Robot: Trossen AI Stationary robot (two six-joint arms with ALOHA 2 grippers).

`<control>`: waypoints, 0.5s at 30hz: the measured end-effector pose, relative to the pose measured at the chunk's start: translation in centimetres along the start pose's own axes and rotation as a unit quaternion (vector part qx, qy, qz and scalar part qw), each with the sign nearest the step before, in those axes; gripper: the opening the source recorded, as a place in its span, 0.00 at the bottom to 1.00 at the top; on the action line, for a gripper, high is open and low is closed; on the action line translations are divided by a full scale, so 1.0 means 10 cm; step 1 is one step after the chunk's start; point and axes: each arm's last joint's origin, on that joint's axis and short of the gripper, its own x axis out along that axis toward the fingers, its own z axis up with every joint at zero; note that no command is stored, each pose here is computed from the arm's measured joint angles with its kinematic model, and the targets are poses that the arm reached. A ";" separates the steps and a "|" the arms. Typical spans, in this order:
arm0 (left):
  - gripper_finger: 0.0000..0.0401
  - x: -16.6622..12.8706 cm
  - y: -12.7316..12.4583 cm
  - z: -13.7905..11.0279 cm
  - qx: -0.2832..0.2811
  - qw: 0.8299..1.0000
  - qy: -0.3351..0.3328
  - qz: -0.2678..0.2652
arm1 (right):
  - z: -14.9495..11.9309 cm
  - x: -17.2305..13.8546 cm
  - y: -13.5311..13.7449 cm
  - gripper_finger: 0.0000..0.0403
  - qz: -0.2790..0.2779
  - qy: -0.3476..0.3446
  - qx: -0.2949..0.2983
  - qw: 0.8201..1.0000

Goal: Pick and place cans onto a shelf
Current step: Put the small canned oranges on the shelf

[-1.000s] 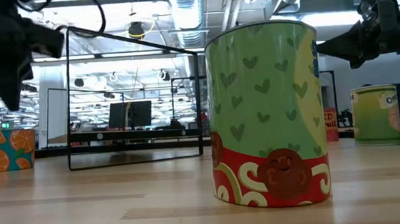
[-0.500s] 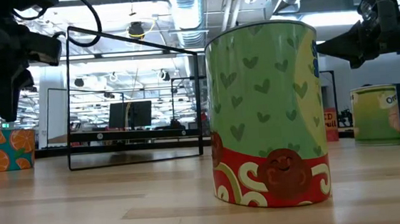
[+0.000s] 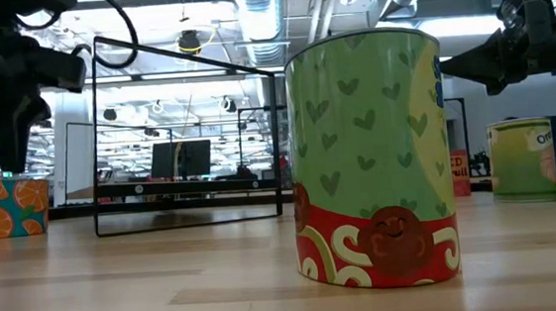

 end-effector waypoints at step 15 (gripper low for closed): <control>0.31 0.12 -0.11 0.01 0.036 0.999 0.020 0.022 | 0.00 0.00 0.00 0.09 0.000 0.000 0.000 1.000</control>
